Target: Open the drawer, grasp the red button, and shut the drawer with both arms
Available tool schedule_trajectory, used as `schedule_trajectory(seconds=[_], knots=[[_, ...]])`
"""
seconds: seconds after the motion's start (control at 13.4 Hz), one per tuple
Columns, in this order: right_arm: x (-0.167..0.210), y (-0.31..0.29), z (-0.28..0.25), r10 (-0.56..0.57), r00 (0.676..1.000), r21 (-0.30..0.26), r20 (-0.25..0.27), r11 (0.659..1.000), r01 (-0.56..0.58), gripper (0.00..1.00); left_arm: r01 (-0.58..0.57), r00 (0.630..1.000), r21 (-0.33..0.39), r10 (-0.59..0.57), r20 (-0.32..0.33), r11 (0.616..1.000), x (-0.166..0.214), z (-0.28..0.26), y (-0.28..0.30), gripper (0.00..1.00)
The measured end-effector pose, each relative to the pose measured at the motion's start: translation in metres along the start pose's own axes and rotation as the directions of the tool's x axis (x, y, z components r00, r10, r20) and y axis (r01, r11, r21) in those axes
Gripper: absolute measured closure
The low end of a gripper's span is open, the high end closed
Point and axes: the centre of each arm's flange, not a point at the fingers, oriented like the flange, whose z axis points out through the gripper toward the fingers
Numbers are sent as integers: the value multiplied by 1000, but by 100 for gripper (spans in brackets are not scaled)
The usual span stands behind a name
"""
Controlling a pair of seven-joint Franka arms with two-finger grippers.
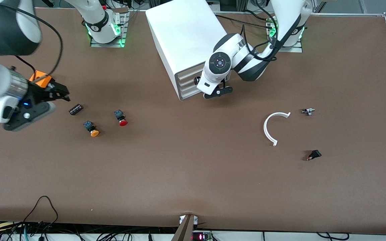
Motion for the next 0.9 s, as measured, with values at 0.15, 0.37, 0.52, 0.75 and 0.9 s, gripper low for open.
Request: schedule_trajectory(seconds=[0.15,0.37,0.52,0.75,0.9], knots=[[-18,14,-14,15,1000,6,-11,1000,-15,0,15,1000,-14,-15,-2,1000,19,-19,-10,0],[-33,17,-34,27,999,-4,-39,1000,-27,0,-56,998,0,56,-32,998,62,-83,-38,0],[-43,18,-43,36,999,-5,-36,999,-36,0,-133,989,12,133,-57,991,101,-127,-73,0],[-62,34,-42,78,997,18,16,997,-78,0,-241,963,36,243,-113,970,161,-188,-139,0],[-73,46,-39,107,993,27,42,994,-109,0,-287,944,16,286,-162,958,188,-231,-178,0]])
